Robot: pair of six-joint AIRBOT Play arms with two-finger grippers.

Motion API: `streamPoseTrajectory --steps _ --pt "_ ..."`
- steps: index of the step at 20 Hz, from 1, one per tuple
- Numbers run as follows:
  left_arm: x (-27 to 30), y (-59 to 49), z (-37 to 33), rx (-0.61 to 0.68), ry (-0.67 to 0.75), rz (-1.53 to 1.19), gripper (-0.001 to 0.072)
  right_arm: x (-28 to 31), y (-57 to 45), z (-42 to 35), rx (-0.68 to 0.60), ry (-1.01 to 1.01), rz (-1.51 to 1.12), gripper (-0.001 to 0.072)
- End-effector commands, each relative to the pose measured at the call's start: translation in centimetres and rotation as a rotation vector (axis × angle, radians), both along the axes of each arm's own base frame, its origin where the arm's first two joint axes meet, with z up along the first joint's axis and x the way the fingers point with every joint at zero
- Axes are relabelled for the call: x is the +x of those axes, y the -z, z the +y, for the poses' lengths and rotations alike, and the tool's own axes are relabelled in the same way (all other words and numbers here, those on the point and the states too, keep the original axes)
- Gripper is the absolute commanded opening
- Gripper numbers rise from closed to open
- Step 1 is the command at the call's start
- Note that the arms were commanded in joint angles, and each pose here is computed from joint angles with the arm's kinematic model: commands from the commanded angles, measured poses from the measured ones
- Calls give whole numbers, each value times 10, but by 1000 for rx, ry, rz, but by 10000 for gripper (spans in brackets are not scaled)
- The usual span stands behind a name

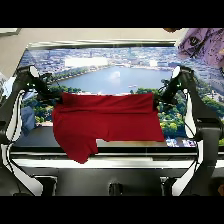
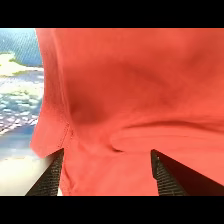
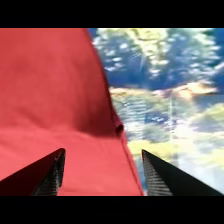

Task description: Fold the clothes and pants, and hang the long-sleeved shirts on hangers.

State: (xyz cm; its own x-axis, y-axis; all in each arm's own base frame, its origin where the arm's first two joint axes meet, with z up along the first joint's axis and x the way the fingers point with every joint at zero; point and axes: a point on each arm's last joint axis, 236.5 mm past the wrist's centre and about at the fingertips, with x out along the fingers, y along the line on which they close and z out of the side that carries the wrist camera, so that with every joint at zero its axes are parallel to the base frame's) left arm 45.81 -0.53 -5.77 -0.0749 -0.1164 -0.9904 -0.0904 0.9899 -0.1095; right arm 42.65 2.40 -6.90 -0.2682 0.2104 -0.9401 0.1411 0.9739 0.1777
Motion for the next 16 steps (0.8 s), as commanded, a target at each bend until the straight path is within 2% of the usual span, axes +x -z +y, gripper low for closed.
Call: streamPoseTrajectory --steps 1,4,7,11,14,16 --pt "-5 -27 23 31 -42 -26 605 4 -30 -14 64 22 -70 561" --pt "-26 -77 71 27 -185 -96 605 13 -90 -61 169 149 -267 559" --pt "-104 -81 99 -64 -375 -86 604 -18 -114 -111 252 332 -364 558" --pt "-214 -30 36 -311 -588 -78 604 -79 -84 -117 321 512 -320 551" --pt "-249 -5 -30 -505 -648 -110 604 -109 -58 -95 347 526 -258 550" --pt "-263 7 -47 -546 -670 -106 604 -120 -46 -87 356 533 -231 550"
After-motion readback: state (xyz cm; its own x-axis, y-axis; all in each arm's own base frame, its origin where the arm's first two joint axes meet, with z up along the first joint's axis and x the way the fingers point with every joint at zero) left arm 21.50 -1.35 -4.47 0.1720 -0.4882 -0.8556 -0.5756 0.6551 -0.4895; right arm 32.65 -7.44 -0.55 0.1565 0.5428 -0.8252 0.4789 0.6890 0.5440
